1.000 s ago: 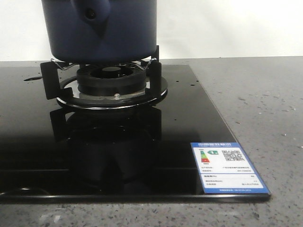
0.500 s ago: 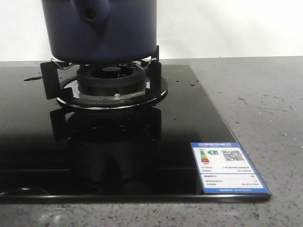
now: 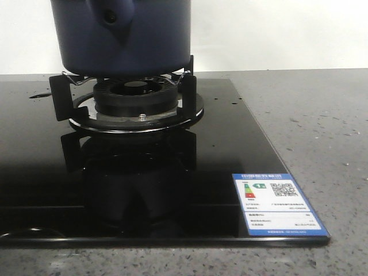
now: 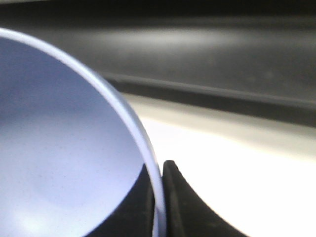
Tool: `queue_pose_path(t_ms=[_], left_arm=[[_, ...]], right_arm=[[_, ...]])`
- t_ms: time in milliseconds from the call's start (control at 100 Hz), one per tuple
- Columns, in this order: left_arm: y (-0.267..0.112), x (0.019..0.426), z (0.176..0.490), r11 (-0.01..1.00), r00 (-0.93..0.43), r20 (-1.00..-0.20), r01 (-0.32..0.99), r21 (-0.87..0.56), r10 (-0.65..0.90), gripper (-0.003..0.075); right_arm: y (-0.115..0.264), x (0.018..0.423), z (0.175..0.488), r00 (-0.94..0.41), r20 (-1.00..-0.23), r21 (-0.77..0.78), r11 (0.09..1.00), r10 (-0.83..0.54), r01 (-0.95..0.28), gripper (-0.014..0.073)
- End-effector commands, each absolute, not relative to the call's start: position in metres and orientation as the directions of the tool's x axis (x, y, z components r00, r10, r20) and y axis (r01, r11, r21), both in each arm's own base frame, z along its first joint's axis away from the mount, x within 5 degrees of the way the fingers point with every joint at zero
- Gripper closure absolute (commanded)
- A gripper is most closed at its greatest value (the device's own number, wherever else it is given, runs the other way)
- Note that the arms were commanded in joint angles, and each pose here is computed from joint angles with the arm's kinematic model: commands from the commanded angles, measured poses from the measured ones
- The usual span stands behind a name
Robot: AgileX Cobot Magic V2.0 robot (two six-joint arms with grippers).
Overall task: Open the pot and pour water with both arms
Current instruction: 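Lower the bowl back onto the counter and open the right gripper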
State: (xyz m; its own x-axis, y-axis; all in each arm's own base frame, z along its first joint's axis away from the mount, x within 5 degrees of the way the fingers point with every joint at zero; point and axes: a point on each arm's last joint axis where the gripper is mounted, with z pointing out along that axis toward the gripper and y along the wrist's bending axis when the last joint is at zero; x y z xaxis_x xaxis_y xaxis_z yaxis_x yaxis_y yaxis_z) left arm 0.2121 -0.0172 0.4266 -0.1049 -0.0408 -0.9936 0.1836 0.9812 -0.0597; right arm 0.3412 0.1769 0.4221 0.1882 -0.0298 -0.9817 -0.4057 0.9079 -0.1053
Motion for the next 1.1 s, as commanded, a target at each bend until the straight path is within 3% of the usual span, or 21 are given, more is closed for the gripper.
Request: queue_pose_path(t_ms=[0,90,190,280,410,520,660,1090], left_arm=[[-0.024,0.201,0.455,0.976,0.025,-0.995,0.199,-0.087,-0.093,0.0352],[-0.037,0.2,0.459,0.962,0.04,-0.994,0.258,-0.086,-0.1,0.0352],[-0.052,0.201,0.461,0.944,0.046,-0.993,0.319,-0.088,-0.108,0.0352],[-0.066,0.203,0.459,0.925,0.043,-0.992,0.37,-0.091,-0.115,0.0352],[-0.085,0.206,0.456,0.9,0.037,-0.992,0.425,-0.096,-0.123,0.0352],[-0.099,0.21,0.452,0.885,0.035,-0.992,0.456,-0.094,-0.123,0.0352],[-0.11,0.216,0.446,0.877,0.019,-0.994,0.473,-0.089,-0.112,0.0352],[-0.111,0.22,0.444,0.879,0.016,-0.994,0.468,-0.09,-0.11,0.0352]], right_arm=[[0.143,0.323,0.475,0.186,-0.983,-0.059,0.921,0.014,-0.384,0.0637],[0.115,0.325,0.481,-0.043,-0.999,-0.009,0.918,-0.028,-0.396,0.0637],[0.077,0.323,0.478,-0.306,-0.951,0.067,0.934,-0.047,-0.351,0.0637],[0.043,0.319,0.463,-0.499,-0.864,0.097,0.954,-0.059,-0.282,0.0637],[0.008,0.315,0.429,-0.729,-0.682,0.125,0.972,-0.062,-0.199,0.0637],[-0.008,0.318,0.396,-0.811,-0.584,0.128,0.982,-0.04,-0.141,0.0637],[-0.011,0.318,0.362,-0.857,-0.516,0.147,0.983,-0.019,-0.11,0.0637],[-0.014,0.325,0.317,-0.89,-0.456,0.137,0.987,-0.008,-0.079,0.0637]])
